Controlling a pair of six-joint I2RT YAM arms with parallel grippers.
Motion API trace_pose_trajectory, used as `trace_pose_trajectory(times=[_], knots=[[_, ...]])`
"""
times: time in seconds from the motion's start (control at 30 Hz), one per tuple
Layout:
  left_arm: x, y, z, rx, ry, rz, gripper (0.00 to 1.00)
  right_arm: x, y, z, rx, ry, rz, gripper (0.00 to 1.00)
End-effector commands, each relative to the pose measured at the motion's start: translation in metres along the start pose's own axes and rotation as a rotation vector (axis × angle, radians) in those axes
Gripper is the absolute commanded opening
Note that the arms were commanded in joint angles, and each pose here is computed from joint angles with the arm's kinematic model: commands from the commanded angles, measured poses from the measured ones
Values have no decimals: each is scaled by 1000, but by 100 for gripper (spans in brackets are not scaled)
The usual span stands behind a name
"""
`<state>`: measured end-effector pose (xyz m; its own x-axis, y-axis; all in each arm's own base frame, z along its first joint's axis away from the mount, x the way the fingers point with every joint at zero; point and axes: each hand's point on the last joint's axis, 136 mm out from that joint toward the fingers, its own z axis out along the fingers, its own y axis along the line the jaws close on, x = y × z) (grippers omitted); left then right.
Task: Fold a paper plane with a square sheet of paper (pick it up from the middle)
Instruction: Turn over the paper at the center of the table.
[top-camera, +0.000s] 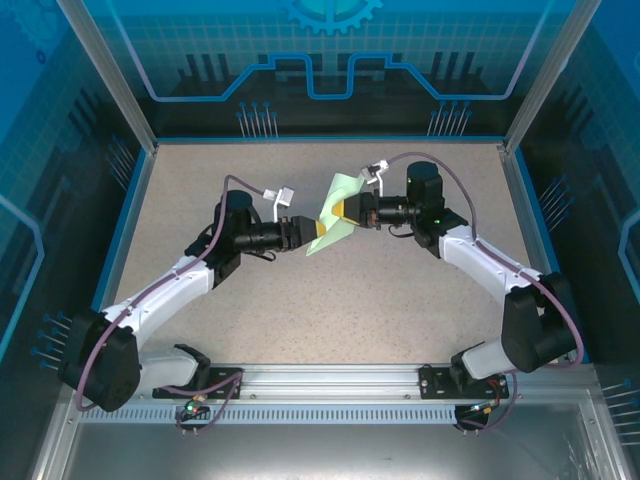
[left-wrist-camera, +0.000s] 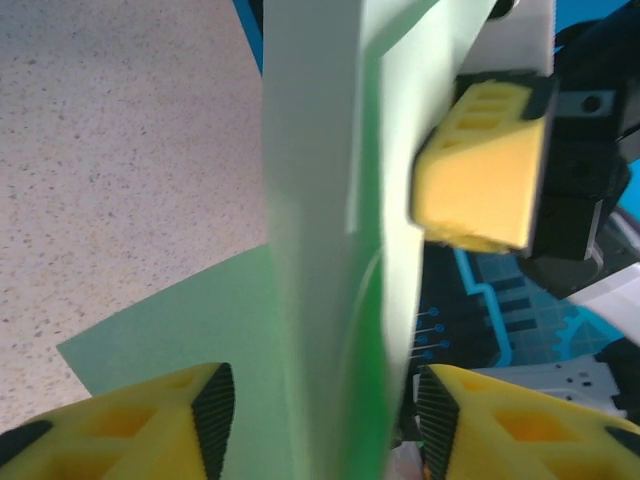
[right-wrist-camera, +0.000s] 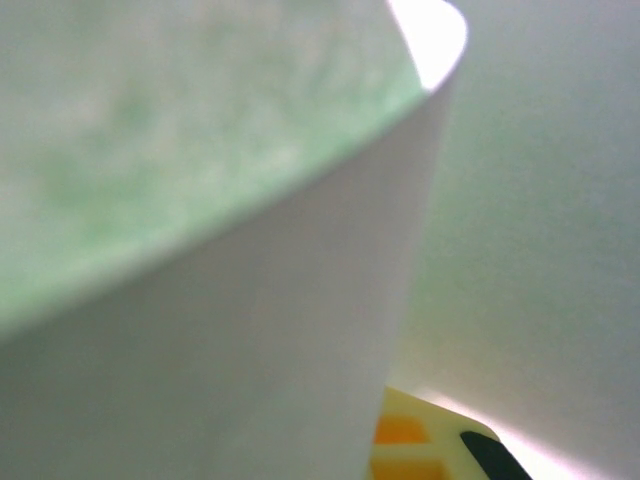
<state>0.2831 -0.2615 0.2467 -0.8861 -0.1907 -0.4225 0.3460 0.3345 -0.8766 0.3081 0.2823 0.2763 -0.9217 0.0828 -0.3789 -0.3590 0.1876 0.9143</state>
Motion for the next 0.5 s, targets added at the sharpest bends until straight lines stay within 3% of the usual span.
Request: trace_pose_trajectory(times=[0.0,0.3,0.47], knots=[[1,4,-1,-19,17,7,61,-8,21,-9,-34,-21,-58,9],[-7,-15,0,88,-8,-50,62,-10,22,-10,-35,-25,-61,9],[1,3,-1,-19,22,-45,67,-10,23,-12,-32,-29,-73,9]])
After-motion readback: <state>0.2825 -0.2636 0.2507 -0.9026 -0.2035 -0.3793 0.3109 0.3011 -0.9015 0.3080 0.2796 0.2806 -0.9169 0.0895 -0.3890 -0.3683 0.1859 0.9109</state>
